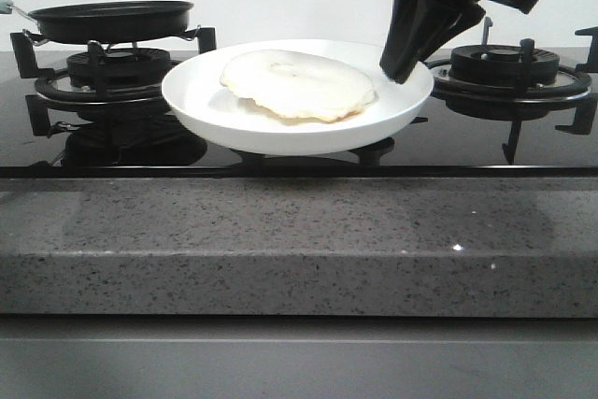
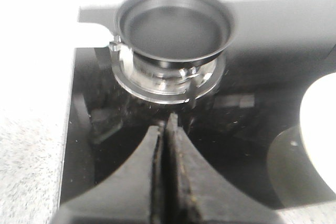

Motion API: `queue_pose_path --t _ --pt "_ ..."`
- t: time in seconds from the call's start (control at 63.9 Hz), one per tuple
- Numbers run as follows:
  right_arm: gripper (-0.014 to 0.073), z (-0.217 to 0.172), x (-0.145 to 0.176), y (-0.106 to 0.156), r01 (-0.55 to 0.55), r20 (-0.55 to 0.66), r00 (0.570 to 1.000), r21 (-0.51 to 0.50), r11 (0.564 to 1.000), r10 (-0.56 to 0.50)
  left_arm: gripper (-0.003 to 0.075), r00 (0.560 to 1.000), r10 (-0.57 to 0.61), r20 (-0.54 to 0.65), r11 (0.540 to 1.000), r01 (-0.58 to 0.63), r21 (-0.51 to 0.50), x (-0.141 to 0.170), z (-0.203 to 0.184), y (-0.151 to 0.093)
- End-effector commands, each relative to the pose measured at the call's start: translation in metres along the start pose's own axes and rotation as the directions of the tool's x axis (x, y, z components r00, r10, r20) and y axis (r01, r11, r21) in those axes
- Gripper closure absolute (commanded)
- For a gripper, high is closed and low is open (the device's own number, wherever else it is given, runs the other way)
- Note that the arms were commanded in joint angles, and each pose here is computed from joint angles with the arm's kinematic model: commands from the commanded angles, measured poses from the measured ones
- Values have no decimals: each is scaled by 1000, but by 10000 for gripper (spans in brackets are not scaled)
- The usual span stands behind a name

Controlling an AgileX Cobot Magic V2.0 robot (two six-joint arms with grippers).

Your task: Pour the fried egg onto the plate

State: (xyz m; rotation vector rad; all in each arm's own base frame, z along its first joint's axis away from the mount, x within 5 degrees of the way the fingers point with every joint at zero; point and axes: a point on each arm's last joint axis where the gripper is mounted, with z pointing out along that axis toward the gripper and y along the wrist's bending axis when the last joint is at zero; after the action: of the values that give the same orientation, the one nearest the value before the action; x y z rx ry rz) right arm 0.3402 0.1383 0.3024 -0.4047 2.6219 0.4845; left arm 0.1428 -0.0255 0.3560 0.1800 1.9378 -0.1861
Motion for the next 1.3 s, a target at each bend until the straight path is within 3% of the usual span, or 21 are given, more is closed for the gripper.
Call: queue_pose_path --t 0.0,0.375,0.876,1.283 --pt "655 -25 -7 8 20 98 995 -14 1000 -19 740 987 -7 161 1000 9 -14 1 -18 -1" --pt "655 -25 -7 8 20 98 995 -14 1000 -19 739 963 0 268 1000 6 -21 56 -52 -4" --pt "655 -26 -8 8 22 97 995 -15 1000 -20 739 962 1 272 1000 5 -22 58 -52 -4" --pt "655 -46 -74 -19 -53 212 976 -1 999 52 739 962 2 272 1000 4 -23 58 -52 -4"
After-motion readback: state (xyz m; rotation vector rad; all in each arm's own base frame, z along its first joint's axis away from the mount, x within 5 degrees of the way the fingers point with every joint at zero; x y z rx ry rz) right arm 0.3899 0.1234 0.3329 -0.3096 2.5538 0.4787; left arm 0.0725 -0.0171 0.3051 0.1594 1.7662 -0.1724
